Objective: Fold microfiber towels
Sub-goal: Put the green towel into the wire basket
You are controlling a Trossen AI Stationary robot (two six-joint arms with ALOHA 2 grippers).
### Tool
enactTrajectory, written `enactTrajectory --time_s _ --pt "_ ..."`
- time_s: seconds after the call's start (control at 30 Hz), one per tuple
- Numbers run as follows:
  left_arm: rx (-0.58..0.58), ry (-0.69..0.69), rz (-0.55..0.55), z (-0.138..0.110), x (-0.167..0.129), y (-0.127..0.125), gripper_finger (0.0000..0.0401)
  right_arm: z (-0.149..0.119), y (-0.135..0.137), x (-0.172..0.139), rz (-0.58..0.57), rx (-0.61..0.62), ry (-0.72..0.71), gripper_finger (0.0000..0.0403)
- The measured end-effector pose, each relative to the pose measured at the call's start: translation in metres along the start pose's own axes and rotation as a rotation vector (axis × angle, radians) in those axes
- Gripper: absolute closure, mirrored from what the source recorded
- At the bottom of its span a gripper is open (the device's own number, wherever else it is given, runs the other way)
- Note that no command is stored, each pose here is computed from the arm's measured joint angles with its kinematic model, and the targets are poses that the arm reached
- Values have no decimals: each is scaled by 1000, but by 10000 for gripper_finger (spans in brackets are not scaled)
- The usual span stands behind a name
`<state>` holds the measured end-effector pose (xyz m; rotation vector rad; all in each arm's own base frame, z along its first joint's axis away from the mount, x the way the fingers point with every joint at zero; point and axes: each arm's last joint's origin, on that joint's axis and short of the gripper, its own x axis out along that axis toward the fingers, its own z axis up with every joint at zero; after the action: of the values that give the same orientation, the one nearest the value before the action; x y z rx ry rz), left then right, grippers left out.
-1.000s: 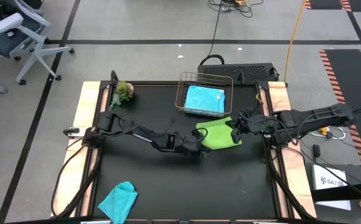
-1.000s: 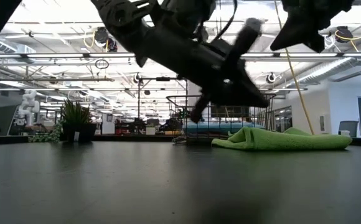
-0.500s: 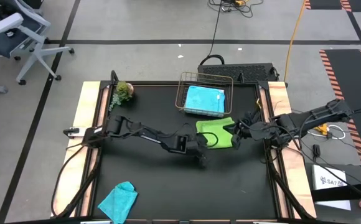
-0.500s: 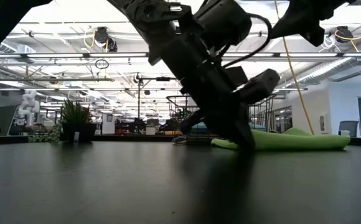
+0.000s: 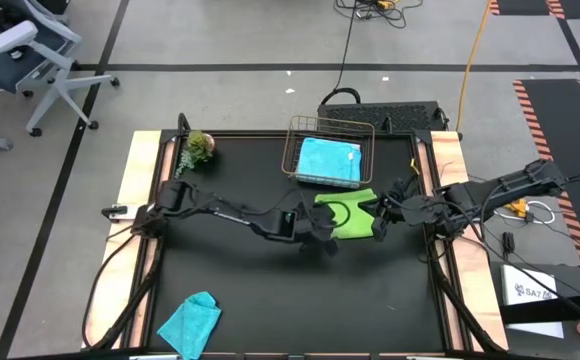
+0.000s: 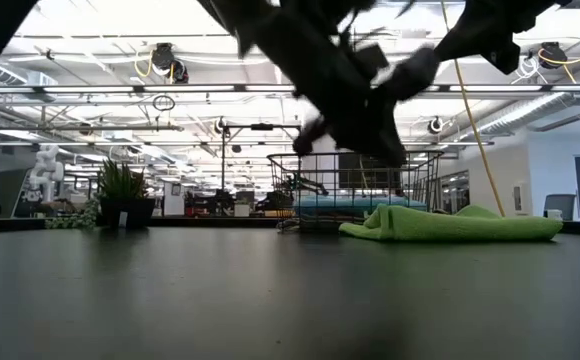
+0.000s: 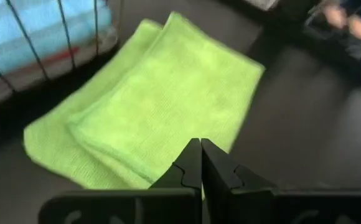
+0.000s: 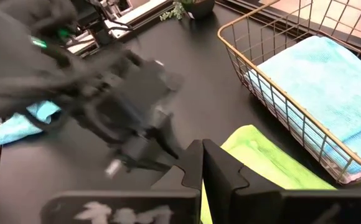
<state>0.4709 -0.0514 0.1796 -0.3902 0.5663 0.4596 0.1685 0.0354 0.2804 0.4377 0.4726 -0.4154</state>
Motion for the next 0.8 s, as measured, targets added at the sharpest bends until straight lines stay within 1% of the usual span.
enactTrajectory --time_s 0.13,0.2,0.3,0.43,0.5,0.7,0.8 --pt "-13 28 4 -11 21 9 399 1 1 0 9 -7 -8 403" --pt "-35 51 -22 -13 26 11 400 1 1 0 12 -8 -12 403" --pt "-57 71 -32 -18 32 12 399 1 1 0 12 -12 -11 403" --pt "-49 168 -25 -43 41 11 400 2 1 0 15 -8 -14 403" --pt "-61 206 -37 -51 41 7 398 2 2 0 17 -8 -15 403" --pt "-11 327 27 -65 25 1 399 0 4 -2 37 -15 -8 403" --pt "-4 370 28 -70 15 -5 396 -3 8 -3 105 -9 40 403"
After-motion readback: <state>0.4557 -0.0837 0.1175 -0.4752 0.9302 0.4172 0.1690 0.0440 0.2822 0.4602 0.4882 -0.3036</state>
